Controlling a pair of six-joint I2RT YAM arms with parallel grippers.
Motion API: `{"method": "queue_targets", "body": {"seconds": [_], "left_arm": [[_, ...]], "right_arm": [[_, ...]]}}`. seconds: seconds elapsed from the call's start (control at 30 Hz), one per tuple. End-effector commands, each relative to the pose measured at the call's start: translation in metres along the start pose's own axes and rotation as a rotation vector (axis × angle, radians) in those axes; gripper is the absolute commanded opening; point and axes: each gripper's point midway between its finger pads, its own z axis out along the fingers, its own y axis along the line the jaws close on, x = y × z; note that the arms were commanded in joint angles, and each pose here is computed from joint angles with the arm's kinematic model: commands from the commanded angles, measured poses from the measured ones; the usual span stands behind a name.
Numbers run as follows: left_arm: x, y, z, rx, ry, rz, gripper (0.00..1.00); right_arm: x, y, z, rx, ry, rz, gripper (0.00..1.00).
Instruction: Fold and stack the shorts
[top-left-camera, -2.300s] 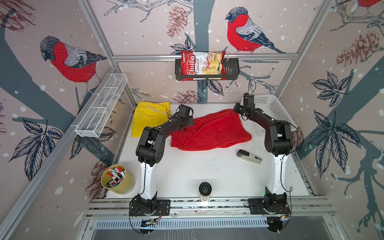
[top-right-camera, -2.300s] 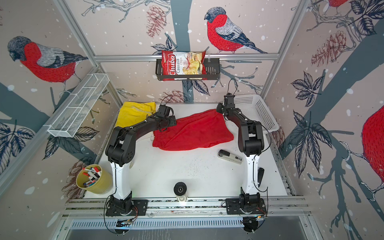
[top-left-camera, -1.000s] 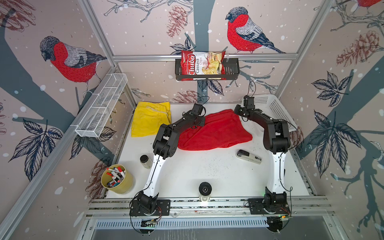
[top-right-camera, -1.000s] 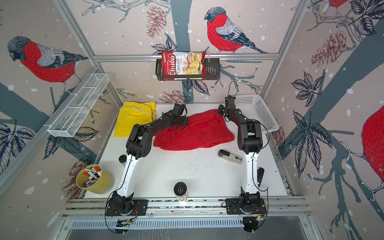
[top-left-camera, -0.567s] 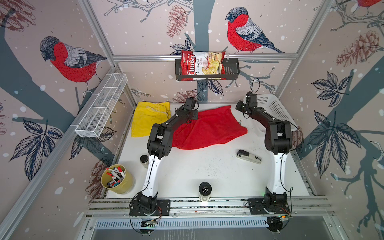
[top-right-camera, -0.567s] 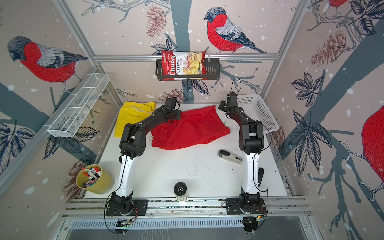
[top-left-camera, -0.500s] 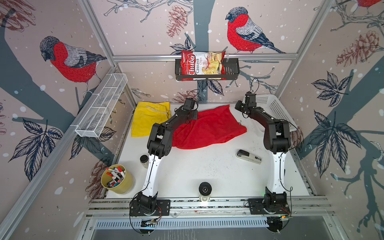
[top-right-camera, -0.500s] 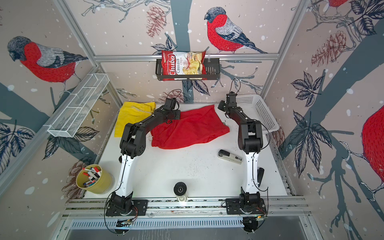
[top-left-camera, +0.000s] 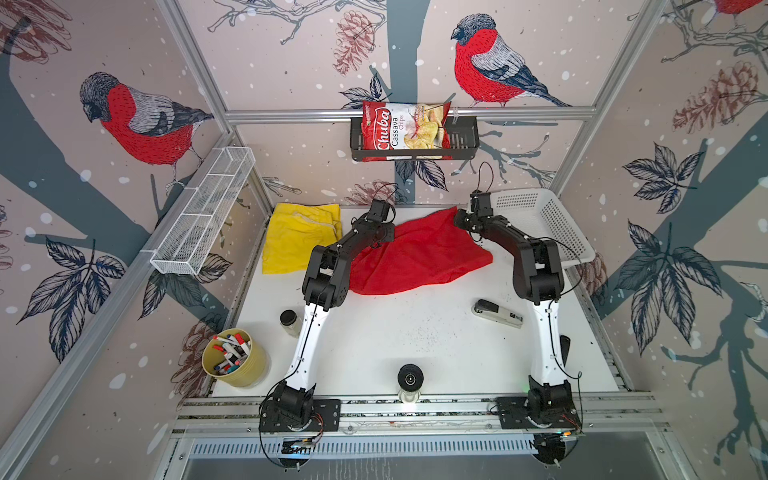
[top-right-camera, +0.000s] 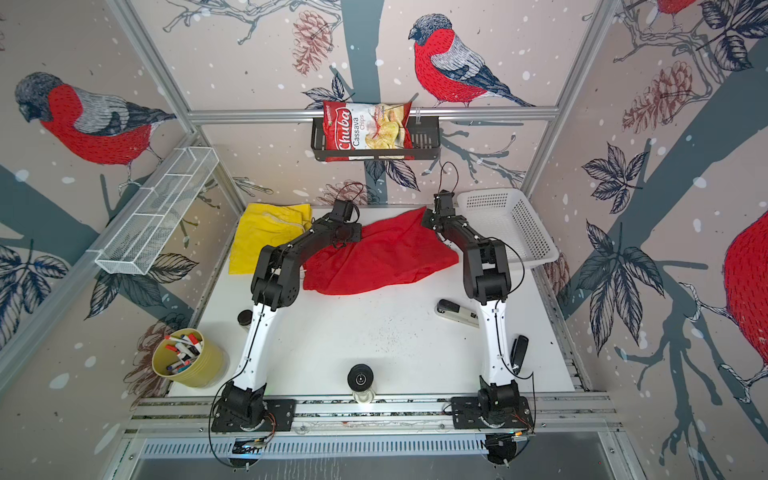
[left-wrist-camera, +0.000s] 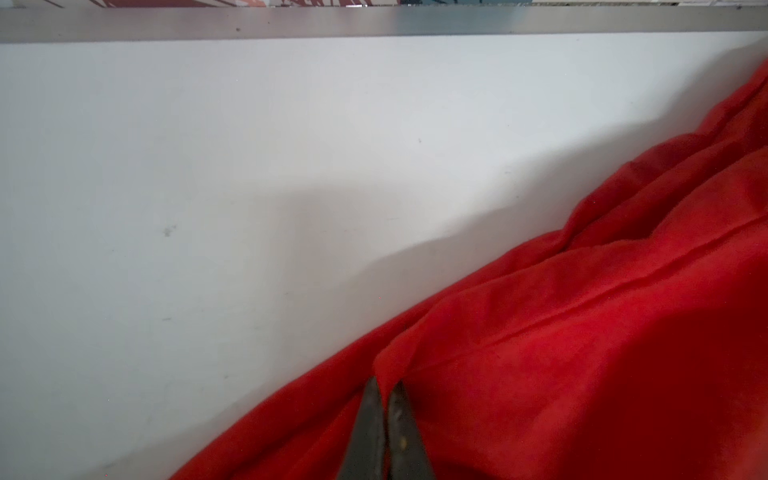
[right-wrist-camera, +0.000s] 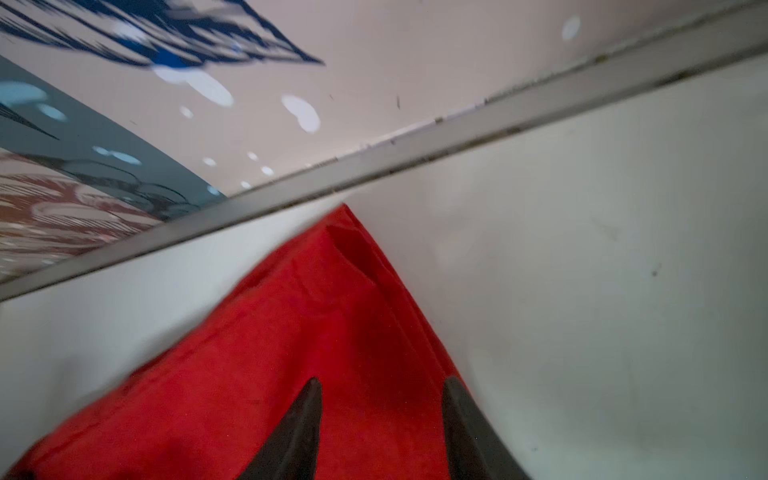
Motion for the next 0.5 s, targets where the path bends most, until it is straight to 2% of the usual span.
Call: {"method": "queue_targets", "body": {"seconds": [0.0, 0.03, 0.1, 0.33, 0.47], "left_arm": [[0.004, 0.003, 0.002, -0.006, 0.015, -0.007, 0.00], [0.003, 0.003, 0.001, -0.007, 0.015, -0.006, 0.00], [0.004, 0.003, 0.002, -0.008, 0.016, -0.006, 0.00], [0.001, 0.002, -0.001, -0.002, 0.011, -0.011, 0.00], [0.000, 0.001, -0.001, 0.000, 0.009, -0.012, 0.00]], "right_arm": [[0.005, -0.003, 0.006, 0.024, 0.014, -0.024, 0.29], [0.001, 0.002, 0.007, 0.012, 0.005, -0.034, 0.17], [-0.007, 0.012, 0.008, -0.011, -0.015, -0.040, 0.07], [-0.032, 0.035, 0.006, -0.135, -0.117, 0.047, 0.02], [-0.032, 0.050, 0.010, -0.224, -0.150, 0.072, 0.02]]}}
